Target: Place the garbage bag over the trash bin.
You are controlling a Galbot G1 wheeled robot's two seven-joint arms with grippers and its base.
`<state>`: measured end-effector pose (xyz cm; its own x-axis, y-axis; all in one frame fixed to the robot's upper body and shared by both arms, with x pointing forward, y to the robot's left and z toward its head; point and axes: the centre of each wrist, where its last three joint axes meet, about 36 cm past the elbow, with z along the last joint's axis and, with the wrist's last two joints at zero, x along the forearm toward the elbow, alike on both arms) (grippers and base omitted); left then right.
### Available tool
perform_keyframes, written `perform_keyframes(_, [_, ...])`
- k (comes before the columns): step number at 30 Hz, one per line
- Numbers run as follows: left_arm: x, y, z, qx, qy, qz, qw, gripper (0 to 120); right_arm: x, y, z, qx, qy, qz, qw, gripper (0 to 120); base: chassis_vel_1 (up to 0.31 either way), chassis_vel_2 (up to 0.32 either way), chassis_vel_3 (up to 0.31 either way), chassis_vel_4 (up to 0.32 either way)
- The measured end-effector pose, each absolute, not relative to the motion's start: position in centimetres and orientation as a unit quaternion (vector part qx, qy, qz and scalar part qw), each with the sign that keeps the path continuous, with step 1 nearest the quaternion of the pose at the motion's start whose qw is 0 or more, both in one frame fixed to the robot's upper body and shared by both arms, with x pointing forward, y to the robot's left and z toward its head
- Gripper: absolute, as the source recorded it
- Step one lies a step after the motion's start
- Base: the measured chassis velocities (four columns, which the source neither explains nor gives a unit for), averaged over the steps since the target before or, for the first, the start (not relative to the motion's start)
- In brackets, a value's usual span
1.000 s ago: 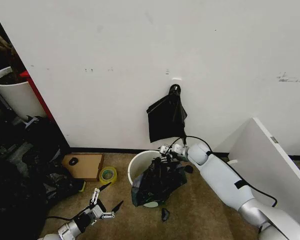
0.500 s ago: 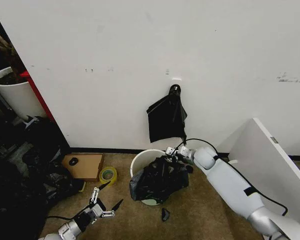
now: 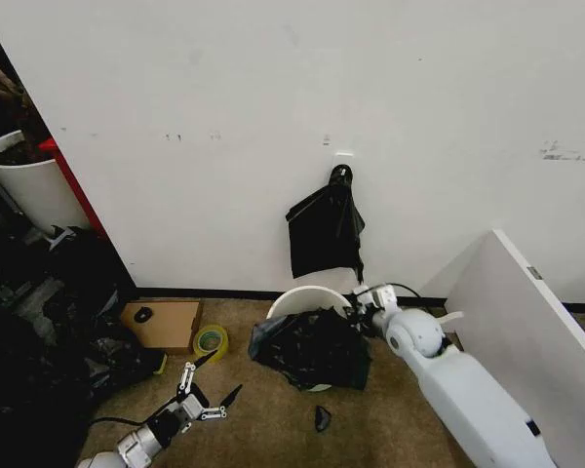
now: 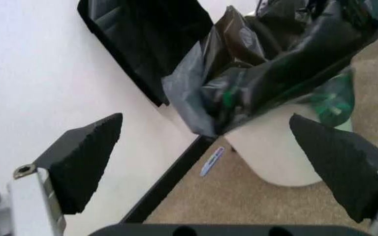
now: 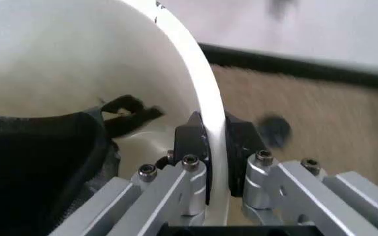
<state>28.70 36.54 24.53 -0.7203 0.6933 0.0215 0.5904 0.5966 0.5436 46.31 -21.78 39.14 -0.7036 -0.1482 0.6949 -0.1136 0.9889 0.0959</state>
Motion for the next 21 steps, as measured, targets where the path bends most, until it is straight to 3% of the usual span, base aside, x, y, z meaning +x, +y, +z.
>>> perform_keyframes(9, [29.5, 35.4, 24.4, 0.368, 0.887, 0.259, 0.107, 100, 41.9, -19.2, 41.8, -0.138, -0.913, -0.207, 0.323, 3, 0.000, 0.000, 0.000, 0.000])
perform_keyframes(21, [29.7, 34.8, 24.6, 0.367, 0.887, 0.257, 0.115, 100, 37.7, -17.4, 41.2, -0.254, -0.855, -0.314, 0.324, 3, 0.000, 0.000, 0.000, 0.000])
